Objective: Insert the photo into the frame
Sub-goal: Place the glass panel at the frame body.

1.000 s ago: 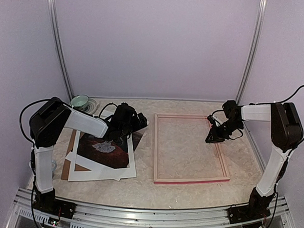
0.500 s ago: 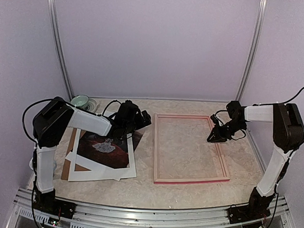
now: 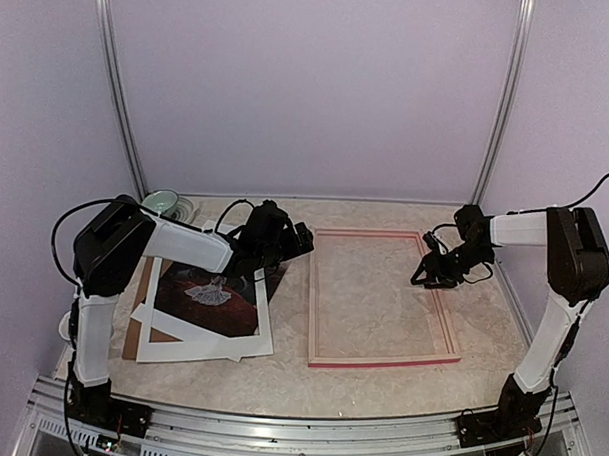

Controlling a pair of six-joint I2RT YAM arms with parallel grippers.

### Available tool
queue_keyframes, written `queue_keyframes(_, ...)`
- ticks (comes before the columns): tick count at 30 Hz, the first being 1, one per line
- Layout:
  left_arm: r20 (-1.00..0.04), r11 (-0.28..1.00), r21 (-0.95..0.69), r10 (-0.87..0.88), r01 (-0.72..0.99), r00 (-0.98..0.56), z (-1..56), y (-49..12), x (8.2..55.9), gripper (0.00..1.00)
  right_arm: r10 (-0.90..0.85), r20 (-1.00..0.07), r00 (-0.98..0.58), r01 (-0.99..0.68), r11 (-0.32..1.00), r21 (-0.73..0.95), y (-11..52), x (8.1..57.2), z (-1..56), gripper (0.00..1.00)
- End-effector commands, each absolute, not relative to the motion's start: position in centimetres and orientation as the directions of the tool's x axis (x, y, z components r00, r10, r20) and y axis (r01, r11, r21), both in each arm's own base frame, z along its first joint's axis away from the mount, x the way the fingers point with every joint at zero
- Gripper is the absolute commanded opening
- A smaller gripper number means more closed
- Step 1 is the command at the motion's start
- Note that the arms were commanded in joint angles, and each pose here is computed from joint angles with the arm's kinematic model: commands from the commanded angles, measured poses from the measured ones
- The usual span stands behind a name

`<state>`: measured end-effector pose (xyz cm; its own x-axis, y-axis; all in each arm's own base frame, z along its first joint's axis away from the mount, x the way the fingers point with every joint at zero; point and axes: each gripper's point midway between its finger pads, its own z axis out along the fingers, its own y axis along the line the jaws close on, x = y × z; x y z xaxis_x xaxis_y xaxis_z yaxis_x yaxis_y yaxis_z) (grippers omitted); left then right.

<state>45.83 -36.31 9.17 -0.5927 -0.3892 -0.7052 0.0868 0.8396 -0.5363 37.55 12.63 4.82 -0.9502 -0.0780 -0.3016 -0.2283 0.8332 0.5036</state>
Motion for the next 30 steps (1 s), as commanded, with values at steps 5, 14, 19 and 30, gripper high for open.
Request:
queue_keyframes(5,-0.725,0.821,-0.547,-0.367,0.163,-0.583,12.3,-38.1,44.4,0.99,-0.033,-0.305,-0.952,-0.183,0.86,0.477,11.5,37.6,4.7,0.6)
queue_keyframes(14,-0.713,0.78,-0.581,-0.349,0.233,-0.609,14.0,-40.3,42.8,0.99,-0.014,-0.307,-0.952,-0.168,0.86,0.481,11.5,37.8,4.4,0.64)
queue_keyframes(19,-0.7,0.773,-0.585,-0.327,0.247,-0.635,13.0,-41.1,42.4,0.99,0.001,-0.316,-0.949,-0.162,0.857,0.488,11.6,37.9,4.7,0.66)
queue_keyframes(30,-0.66,0.758,-0.597,-0.276,0.264,-0.699,10.0,-43.0,42.3,0.99,0.022,-0.324,-0.946,-0.14,0.873,0.468,11.1,38.3,5.1,0.71)
